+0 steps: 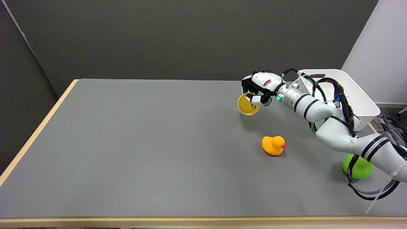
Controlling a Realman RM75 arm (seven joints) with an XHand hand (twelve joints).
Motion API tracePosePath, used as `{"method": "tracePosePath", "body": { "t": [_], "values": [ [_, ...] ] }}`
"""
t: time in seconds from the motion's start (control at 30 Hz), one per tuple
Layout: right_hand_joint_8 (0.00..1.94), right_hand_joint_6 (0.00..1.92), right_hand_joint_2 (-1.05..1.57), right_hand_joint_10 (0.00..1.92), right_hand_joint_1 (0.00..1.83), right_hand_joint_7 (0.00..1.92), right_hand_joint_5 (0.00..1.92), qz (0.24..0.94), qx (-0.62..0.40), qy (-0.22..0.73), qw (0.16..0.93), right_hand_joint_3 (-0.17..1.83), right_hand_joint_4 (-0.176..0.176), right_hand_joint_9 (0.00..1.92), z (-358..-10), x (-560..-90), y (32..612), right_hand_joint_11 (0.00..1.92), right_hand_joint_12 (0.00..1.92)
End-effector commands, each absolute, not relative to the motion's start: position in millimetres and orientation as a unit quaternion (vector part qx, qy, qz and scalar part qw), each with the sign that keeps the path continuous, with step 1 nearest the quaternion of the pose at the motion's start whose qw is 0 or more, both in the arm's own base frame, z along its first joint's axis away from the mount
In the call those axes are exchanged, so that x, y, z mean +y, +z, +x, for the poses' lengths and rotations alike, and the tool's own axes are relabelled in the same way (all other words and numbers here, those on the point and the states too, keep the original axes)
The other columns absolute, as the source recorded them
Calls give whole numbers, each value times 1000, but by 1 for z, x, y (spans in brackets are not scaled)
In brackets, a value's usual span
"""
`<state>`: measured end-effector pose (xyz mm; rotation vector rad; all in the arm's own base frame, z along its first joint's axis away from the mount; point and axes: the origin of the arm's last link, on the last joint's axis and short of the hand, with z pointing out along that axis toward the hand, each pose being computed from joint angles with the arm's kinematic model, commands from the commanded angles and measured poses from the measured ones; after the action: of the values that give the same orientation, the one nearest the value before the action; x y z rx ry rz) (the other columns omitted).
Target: Place the yellow cup in the box.
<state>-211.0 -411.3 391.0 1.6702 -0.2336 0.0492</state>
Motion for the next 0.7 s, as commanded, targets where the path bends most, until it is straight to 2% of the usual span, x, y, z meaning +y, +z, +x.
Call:
{"method": "tracePosePath", "body": {
  "t": [0.03, 0.7],
  "values": [
    [1800, 1486, 1158, 1809, 1134, 678, 572, 727, -24, 23, 686, 379, -130, 683, -175, -412, 413, 225, 1919],
    [1729, 1467, 1148, 1873, 1143, 724, 581, 588, 76, 14, 805, 363, -136, 704, -104, -380, 529, 263, 1921]
  ]
}}
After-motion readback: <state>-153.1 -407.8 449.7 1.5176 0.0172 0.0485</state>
